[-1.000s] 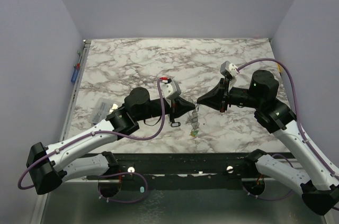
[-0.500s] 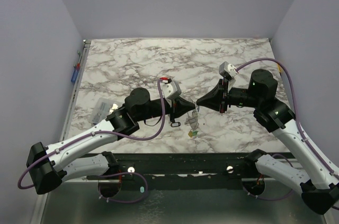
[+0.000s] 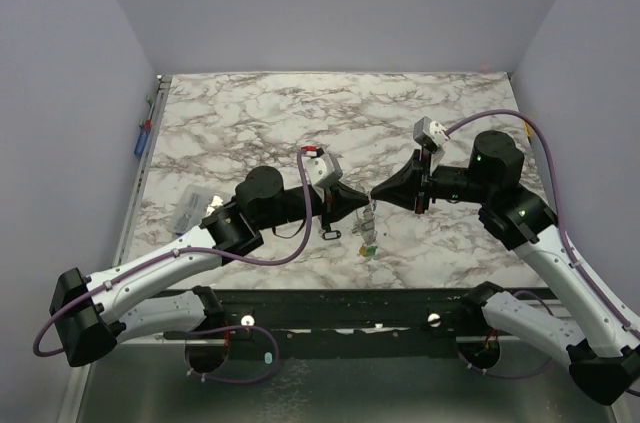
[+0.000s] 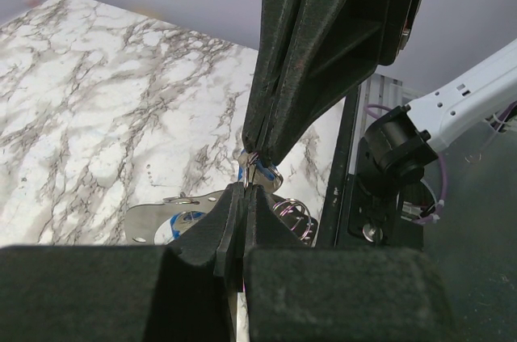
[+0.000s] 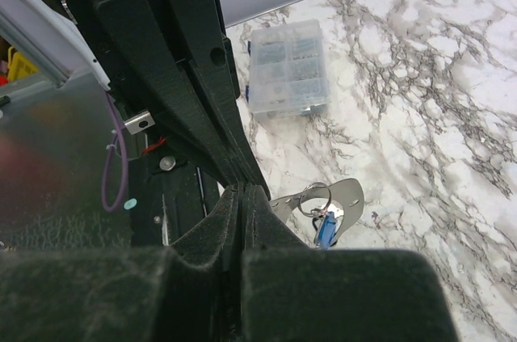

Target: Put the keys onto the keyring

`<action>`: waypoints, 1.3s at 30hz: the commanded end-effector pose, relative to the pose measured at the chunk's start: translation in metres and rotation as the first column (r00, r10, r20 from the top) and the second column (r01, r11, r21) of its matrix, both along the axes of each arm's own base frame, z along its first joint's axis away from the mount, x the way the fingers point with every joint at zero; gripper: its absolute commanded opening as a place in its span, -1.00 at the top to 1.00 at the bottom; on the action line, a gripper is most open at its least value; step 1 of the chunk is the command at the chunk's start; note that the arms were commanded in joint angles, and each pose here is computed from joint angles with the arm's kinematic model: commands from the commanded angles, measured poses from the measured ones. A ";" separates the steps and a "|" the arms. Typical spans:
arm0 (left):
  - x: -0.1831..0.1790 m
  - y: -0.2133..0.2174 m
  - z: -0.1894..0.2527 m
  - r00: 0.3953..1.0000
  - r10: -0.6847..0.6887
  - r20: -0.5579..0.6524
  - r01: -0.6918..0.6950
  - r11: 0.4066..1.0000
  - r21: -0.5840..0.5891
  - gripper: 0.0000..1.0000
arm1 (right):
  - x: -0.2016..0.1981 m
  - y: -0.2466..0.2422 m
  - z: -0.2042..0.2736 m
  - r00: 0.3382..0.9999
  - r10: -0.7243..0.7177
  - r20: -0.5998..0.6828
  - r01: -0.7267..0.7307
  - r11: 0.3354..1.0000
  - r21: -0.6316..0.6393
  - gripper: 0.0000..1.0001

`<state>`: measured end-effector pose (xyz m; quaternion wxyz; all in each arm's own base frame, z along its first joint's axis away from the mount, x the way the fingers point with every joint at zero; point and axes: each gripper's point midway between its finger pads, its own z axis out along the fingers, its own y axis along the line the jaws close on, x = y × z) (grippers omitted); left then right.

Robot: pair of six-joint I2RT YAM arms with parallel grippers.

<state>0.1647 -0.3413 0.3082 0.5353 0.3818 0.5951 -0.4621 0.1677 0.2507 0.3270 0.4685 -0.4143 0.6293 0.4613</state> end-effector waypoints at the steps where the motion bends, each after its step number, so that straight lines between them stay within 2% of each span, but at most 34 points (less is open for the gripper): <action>1: 0.000 0.002 0.029 0.998 0.019 0.059 -0.013 0.996 -0.085 1.00 | 0.001 -0.001 -0.008 0.999 -0.016 -0.039 0.016 1.000 -0.021 0.99; 12: -0.006 0.002 0.030 0.998 -0.010 0.070 0.016 0.996 -0.090 1.00 | 0.025 -0.003 -0.015 0.989 -0.135 -0.067 0.132 0.990 -0.049 0.99; 20: -0.009 0.002 0.029 0.997 -0.027 0.074 0.033 0.996 -0.088 1.00 | 0.033 -0.007 -0.002 0.978 -0.205 -0.051 0.204 0.979 -0.012 0.99; 39: -0.013 0.003 0.030 0.995 -0.041 0.086 0.049 0.995 -0.088 1.00 | 0.038 -0.008 0.010 0.965 -0.248 -0.087 0.251 0.967 0.029 0.99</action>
